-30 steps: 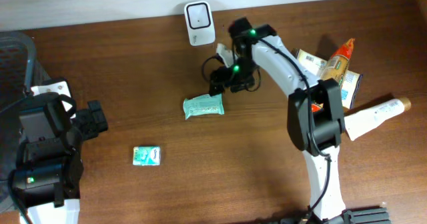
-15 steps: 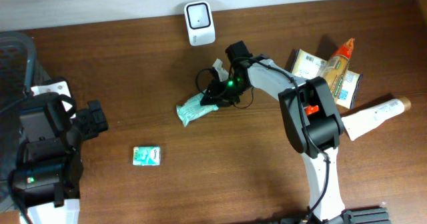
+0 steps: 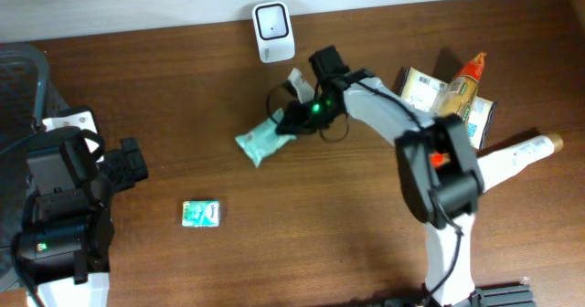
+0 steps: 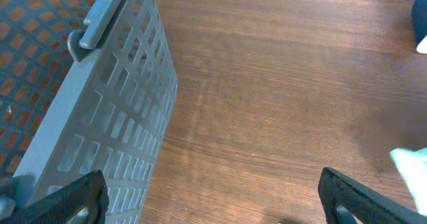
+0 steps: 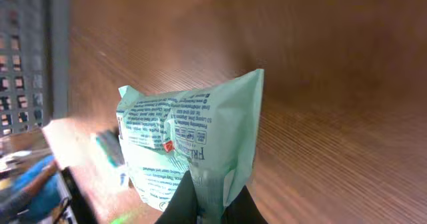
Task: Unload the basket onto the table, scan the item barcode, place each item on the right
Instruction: 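Lift the wipes pack and hold its barcode up to the scanner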
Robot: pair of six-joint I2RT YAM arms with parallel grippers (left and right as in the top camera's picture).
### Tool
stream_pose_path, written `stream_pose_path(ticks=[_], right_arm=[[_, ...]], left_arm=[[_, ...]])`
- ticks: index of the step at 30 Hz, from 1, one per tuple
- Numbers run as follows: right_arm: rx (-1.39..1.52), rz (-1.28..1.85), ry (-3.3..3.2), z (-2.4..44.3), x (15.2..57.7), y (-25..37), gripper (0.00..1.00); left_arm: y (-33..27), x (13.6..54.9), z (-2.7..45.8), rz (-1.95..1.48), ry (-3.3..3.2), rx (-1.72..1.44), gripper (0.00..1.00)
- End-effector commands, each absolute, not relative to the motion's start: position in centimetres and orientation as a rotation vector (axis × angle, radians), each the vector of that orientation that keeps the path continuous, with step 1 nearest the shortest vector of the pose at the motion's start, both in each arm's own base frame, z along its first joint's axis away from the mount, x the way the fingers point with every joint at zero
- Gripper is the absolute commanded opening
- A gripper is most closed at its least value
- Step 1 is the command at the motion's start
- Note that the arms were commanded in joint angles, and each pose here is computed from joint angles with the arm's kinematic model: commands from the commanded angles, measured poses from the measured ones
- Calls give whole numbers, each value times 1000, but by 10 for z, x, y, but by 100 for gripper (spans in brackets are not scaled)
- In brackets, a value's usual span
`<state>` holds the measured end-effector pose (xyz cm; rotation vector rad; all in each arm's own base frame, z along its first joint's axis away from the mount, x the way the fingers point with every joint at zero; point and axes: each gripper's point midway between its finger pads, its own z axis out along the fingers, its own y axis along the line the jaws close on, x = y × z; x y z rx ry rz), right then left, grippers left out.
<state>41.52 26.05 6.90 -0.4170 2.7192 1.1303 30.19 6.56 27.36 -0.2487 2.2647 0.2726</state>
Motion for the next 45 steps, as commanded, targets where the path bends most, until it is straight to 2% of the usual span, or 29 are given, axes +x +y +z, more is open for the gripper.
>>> stream_pose_path(ticks=[1,7,12,17,25,29,31,39,45], right_arm=[[-496,874,2489,165,431,244,4],[-377,464,2255,261,448,193,4],[-292,142,2073,291,490,160,4],[-460,-185,1854,302,534,162,4],[-637,-530,1548,288,587,196,4],[-672,-603,1466,258,607,205,4],[-722,-676,1416,228,619,209,4],[-923,-801,1260,162,631,229,4],[-909,-807,1255,162,633,225,4]], left_arm=[[69,302,279,281,2247,-271,99],[69,302,279,281,2248,-271,99],[69,302,279,281,2247,-271,99],[69,302,279,281,2247,-271,99],[69,302,279,281,2248,-271,99],[69,302,279,281,2248,-271,99],[69,302,279,281,2248,-271,99],[69,302,279,281,2247,-271,99],[69,302,279,281,2247,-271,99]])
